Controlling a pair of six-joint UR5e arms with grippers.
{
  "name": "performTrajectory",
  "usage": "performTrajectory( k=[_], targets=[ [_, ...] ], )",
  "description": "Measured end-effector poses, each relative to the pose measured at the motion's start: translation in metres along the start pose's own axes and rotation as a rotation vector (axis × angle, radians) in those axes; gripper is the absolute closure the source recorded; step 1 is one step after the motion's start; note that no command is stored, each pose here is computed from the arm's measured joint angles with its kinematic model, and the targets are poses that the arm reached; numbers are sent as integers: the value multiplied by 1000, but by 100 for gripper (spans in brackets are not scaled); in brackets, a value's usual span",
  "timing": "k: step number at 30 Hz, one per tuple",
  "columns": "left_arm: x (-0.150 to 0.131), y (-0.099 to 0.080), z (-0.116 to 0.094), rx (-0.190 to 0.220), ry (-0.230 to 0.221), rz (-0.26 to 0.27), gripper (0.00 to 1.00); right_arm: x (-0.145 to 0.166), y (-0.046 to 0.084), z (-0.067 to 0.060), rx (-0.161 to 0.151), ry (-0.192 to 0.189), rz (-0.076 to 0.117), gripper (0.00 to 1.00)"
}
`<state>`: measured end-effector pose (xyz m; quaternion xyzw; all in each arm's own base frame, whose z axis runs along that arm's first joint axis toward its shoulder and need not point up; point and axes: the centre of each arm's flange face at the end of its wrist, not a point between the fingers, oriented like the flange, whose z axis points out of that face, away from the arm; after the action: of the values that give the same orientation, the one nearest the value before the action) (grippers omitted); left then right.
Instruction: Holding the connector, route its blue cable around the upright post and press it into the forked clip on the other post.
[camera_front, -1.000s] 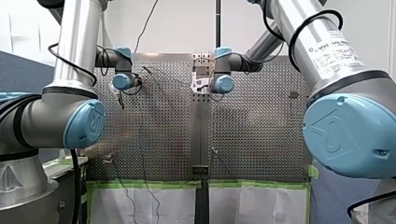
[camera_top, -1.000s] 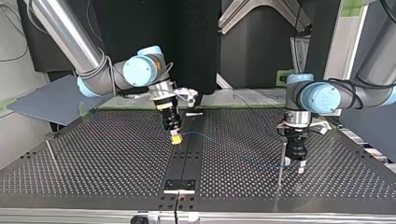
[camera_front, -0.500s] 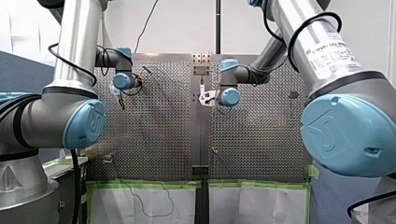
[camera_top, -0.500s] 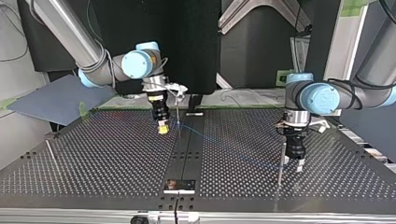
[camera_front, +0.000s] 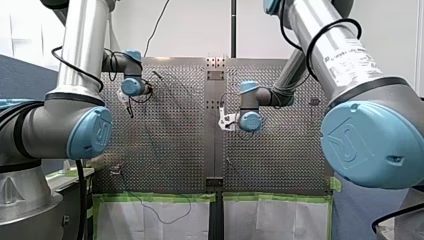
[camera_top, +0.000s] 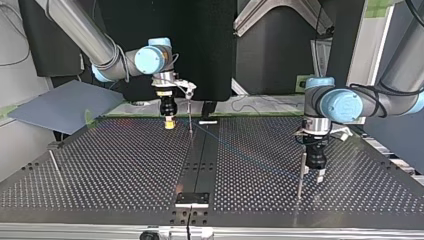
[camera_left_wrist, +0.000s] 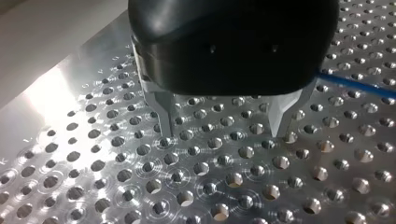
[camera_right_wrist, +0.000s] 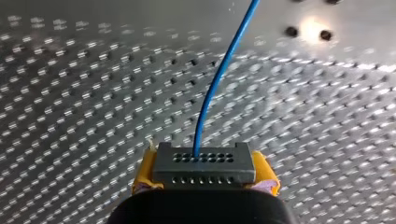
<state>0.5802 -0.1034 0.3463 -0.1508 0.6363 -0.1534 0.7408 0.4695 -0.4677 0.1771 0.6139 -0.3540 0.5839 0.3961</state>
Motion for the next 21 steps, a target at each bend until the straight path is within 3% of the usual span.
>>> performTrajectory(
  k=[12, 21],
  targets=[
    [0, 0, 0, -6, 0, 0, 0, -77, 7, -25, -77, -81, -15, 100],
    [0, 1, -1, -11, 4, 0, 0, -105, 16, -48, -148, -100, -10, 100]
  ],
)
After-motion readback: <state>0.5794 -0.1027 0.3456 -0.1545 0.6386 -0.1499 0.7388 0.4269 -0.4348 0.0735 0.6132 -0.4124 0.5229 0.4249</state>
